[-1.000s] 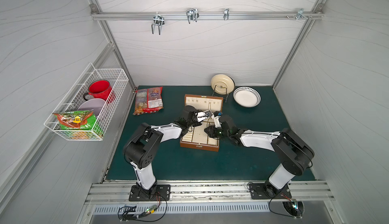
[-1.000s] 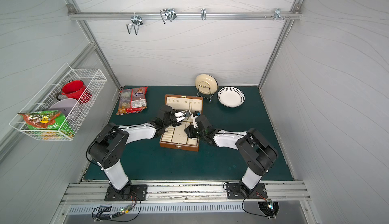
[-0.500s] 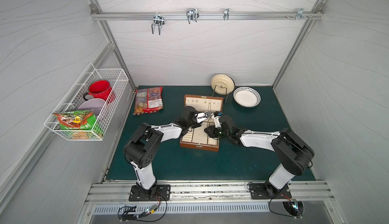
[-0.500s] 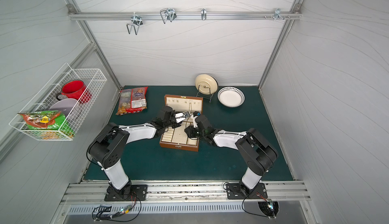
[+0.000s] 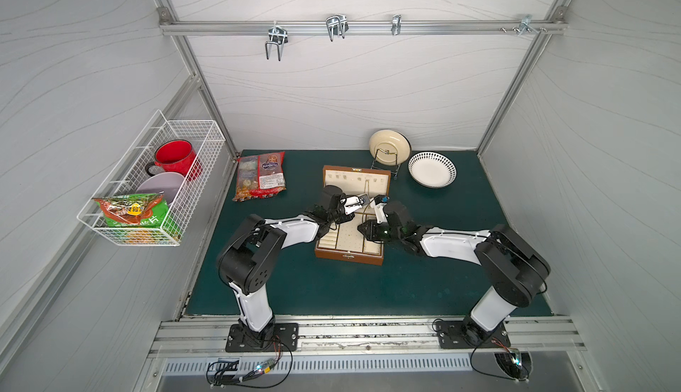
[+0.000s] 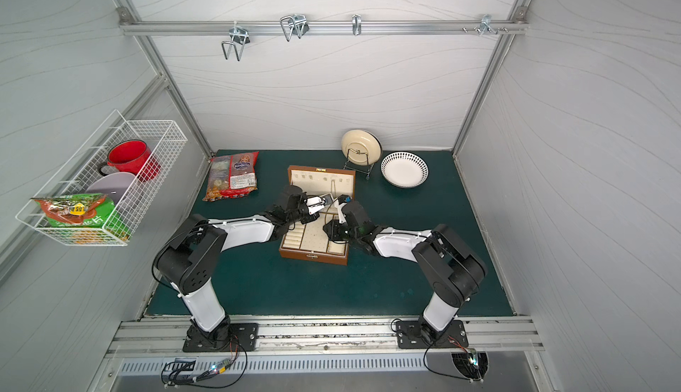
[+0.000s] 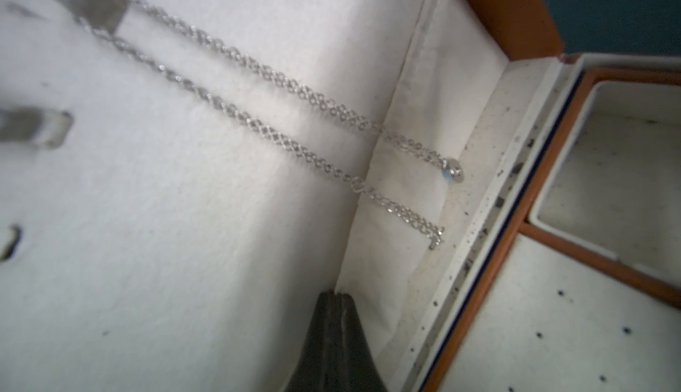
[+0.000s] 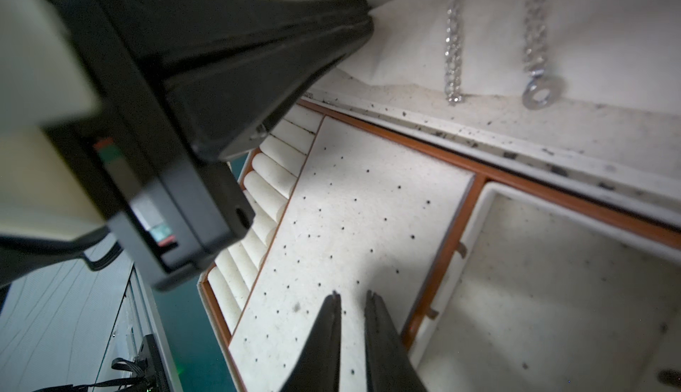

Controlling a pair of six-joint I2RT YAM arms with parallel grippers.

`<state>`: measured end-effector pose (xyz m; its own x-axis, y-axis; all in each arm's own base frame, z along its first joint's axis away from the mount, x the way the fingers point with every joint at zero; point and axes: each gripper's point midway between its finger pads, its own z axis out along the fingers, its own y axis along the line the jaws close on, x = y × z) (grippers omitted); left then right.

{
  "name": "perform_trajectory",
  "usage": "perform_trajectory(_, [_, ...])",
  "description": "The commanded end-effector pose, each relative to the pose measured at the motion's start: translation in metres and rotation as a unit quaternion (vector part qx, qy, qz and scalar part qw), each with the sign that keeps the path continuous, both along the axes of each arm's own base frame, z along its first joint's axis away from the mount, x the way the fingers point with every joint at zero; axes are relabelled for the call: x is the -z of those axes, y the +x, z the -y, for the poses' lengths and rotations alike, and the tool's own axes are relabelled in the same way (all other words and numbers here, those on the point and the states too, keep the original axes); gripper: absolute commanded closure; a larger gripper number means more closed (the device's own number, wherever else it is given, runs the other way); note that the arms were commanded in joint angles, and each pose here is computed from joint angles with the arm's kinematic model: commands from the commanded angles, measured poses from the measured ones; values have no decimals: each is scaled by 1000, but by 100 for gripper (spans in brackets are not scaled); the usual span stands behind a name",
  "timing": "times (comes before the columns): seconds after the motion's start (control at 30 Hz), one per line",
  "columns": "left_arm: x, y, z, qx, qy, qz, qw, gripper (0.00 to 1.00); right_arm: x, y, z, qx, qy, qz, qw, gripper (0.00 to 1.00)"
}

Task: Put jewelry chain into jewelry box
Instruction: Open the storage slot of the jewelry box.

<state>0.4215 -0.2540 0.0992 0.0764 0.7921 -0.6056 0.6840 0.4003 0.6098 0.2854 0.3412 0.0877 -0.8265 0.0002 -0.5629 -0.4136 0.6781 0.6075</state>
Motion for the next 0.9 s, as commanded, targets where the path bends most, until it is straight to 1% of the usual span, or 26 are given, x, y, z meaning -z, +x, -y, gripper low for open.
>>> perform_trajectory(0.0, [-31, 5, 4, -7, -20, 44, 999, 100, 29, -13, 15, -3, -43, -47, 998, 81])
perform_trajectory(0.1, [-34, -1, 6, -4, -25, 45, 999, 100, 21, -7, 15, -2, -36, -41, 998, 81])
perform_trajectory(0.27, [-26, -9, 6, -3, -23, 39, 999, 100, 1, 5, 16, -1, -29, -24, 999, 80])
perform_trajectory(0.4, [-27, -15, 5, -3, -27, 37, 999, 100, -16, 14, 18, -1, -23, -8, 1000, 78])
perform_trajectory(0.47, [-26, -17, 5, -2, -28, 33, 999, 100, -25, 18, 20, 1, -21, 0, 1000, 77])
perform_trajectory(0.6, [-26, -17, 5, -3, -29, 31, 999, 100, -39, 30, 24, 7, -21, 16, 1000, 71])
perform_trajectory(0.7, [-25, -17, 5, -4, -29, 31, 999, 100, -45, 40, 28, 15, -25, 26, 999, 66])
perform_trajectory(0.87, [-24, -18, 5, -4, -29, 28, 999, 100, -40, 56, 27, 19, -32, 26, 999, 65])
